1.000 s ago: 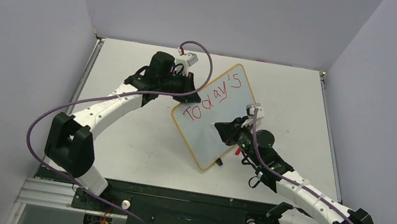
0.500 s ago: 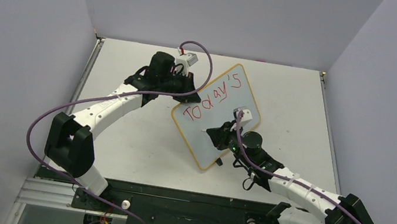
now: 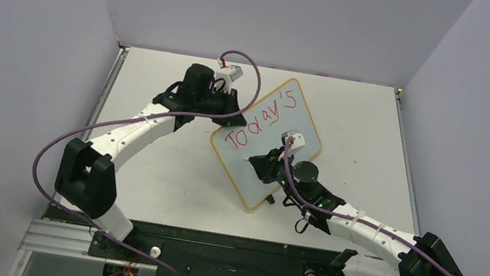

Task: Write a sentence on the whiteboard

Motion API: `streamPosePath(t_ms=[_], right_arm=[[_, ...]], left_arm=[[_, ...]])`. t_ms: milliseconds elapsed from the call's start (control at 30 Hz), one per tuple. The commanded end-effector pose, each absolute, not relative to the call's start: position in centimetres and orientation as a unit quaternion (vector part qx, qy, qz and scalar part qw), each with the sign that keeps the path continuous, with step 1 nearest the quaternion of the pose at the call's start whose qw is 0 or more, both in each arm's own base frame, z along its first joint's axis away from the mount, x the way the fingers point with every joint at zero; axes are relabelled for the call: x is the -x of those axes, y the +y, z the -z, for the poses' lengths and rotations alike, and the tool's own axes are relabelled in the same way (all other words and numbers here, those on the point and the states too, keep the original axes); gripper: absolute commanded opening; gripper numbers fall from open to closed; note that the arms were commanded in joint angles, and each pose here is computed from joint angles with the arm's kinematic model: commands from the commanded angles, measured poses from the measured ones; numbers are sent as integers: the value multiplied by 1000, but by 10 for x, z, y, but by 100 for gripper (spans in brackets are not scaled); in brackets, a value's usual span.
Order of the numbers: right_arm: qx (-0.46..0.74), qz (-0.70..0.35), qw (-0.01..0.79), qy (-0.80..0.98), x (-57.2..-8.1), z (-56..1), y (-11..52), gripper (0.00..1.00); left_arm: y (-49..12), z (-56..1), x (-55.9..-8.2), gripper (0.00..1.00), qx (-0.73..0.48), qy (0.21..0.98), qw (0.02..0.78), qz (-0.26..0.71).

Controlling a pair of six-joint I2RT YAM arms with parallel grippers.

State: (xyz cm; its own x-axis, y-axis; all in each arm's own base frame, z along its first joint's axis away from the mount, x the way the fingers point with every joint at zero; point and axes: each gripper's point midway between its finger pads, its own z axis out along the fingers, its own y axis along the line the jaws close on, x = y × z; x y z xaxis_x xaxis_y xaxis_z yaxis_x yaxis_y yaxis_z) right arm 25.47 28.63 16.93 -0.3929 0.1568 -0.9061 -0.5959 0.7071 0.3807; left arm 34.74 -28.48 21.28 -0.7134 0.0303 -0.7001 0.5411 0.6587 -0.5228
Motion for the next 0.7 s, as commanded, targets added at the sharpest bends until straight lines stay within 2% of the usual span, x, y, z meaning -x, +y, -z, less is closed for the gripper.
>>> streamPosePath(t_ms=[0,367,667], right_arm=[[158,-359,538,746,-253,-178,297,0],[161,-355,516,763,-235,-153,289,0],[141,-329,519,776,-238,-143,276,0]], left_arm=[[-273,-224,-362,0,-190,834,396,335],[-273,-225,-362,0,-190,834,396,334],[-273,-225,-362,0,-190,834,396,334]])
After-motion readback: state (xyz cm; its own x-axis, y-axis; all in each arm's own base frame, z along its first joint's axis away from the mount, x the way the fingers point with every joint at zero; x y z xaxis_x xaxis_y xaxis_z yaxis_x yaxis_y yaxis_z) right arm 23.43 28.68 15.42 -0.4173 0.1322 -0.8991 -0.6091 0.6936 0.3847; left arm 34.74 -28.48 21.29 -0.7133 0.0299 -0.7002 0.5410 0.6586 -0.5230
